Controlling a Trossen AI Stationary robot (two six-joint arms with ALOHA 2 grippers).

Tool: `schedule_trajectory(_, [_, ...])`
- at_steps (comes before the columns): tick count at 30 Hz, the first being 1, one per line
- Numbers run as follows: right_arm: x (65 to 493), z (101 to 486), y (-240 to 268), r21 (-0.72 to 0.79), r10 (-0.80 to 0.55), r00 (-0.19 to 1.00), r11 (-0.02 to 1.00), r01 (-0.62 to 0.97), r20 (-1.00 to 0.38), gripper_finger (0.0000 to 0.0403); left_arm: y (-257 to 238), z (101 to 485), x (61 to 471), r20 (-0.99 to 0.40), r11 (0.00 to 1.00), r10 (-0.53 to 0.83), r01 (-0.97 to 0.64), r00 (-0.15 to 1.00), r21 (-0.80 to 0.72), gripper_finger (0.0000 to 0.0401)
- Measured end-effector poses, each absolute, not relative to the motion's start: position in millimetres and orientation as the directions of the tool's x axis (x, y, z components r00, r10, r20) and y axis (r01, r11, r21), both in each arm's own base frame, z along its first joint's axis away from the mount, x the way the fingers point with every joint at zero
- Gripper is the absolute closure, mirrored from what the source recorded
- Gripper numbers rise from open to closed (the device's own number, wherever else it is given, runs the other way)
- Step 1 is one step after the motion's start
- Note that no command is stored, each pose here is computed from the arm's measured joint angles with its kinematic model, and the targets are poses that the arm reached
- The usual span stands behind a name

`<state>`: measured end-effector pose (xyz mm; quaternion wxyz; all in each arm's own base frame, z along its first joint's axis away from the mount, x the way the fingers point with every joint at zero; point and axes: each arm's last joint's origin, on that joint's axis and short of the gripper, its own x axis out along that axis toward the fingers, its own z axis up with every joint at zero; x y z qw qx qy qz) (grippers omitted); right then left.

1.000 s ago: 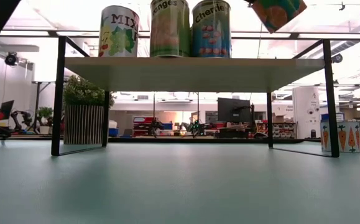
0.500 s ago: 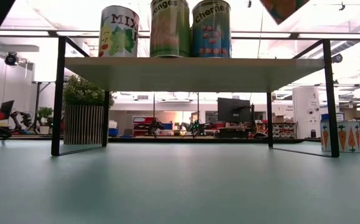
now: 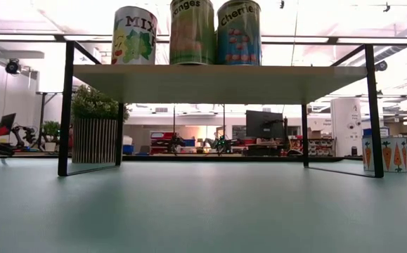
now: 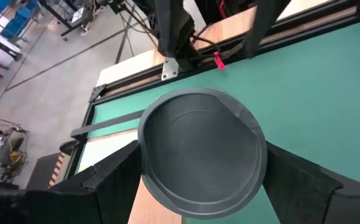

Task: Pick and place cans onto a shelf
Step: Put the small canned of oranges on the shelf

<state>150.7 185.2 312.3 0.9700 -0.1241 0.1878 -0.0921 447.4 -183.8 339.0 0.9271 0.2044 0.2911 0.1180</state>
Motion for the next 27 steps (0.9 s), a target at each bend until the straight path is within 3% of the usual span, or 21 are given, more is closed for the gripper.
schedule_trajectory(5, [160.5, 309.2, 183.6, -0.293, -0.257, 0.904, 0.943, 0.157, -0.343, 0.0090, -183.9, 338.5, 446.7, -0.496, 0.891, 0.340, -0.106, 0.799, 0.442, 0.0122])
schedule_trajectory(10, [173.6, 308.5, 172.5, -0.309, -0.294, 0.883, 0.934, 0.182, -0.366, 0.0044, -183.5, 338.3, 446.6, -0.497, 0.889, 0.345, -0.107, 0.797, 0.446, 0.0122])
schedule_trajectory(19, [187.0, 302.3, 169.1, -0.310, -0.256, 0.863, 0.943, 0.123, -0.436, 0.0037, -179.4, 340.4, 447.8, -0.468, 0.872, 0.392, -0.158, 0.792, 0.463, 0.0122])
schedule_trajectory(27, [198.4, 303.1, 160.7, -0.338, -0.288, 0.856, 0.930, 0.144, -0.429, 0.0037, -181.8, 343.2, 450.2, -0.455, 0.892, 0.350, -0.143, 0.819, 0.429, 0.0122])
